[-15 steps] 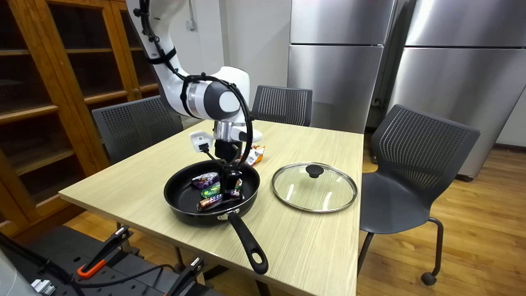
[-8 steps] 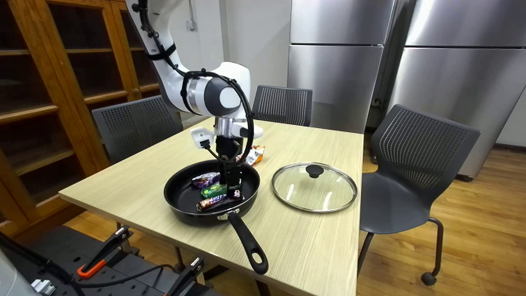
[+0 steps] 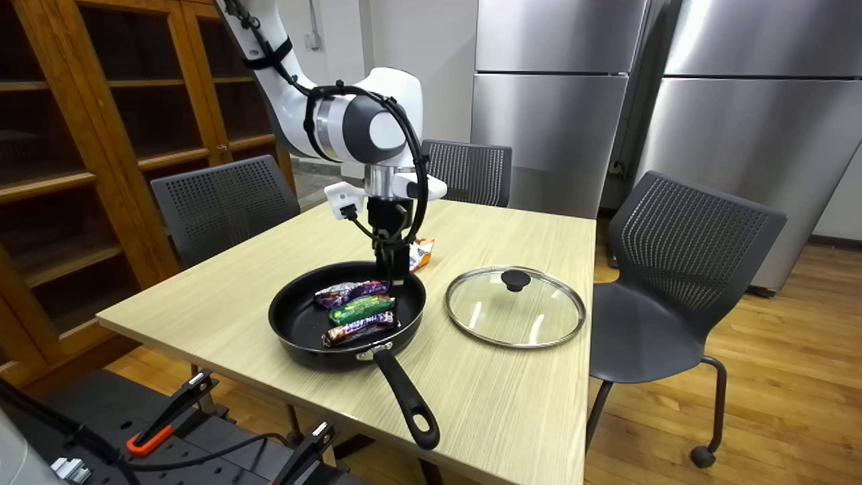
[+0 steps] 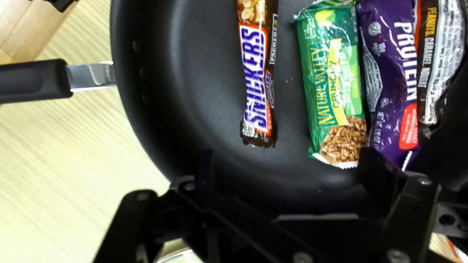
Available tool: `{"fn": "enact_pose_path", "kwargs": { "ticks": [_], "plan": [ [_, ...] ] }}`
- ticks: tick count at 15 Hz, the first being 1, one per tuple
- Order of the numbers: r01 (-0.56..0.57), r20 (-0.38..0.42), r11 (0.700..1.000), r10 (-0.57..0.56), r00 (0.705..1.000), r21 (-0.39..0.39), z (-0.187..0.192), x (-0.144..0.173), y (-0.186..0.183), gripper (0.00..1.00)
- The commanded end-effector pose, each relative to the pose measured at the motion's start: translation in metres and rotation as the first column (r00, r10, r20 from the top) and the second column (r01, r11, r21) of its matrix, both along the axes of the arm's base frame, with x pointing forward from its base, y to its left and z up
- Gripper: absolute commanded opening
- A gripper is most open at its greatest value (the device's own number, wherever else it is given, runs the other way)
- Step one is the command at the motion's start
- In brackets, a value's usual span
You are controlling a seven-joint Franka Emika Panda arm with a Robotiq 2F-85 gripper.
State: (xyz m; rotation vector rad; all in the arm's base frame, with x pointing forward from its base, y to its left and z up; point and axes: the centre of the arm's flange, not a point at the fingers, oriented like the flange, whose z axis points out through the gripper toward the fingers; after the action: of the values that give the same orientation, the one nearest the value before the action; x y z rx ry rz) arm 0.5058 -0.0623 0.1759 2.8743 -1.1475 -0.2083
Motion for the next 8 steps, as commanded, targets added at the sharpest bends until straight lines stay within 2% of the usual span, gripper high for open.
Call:
{"fn": "enact_pose_path", "kwargs": {
  "ticks": [1, 8],
  "plan": [
    [0.022, 0.049, 1.000, -0.022, 0.999, 0.000, 0.033, -0.003, -0.016, 1.00],
    [0.094, 0.090, 0.996, -0.092, 0.992, -0.012, 0.058, 0.009, -0.047, 1.00]
  ]
}}
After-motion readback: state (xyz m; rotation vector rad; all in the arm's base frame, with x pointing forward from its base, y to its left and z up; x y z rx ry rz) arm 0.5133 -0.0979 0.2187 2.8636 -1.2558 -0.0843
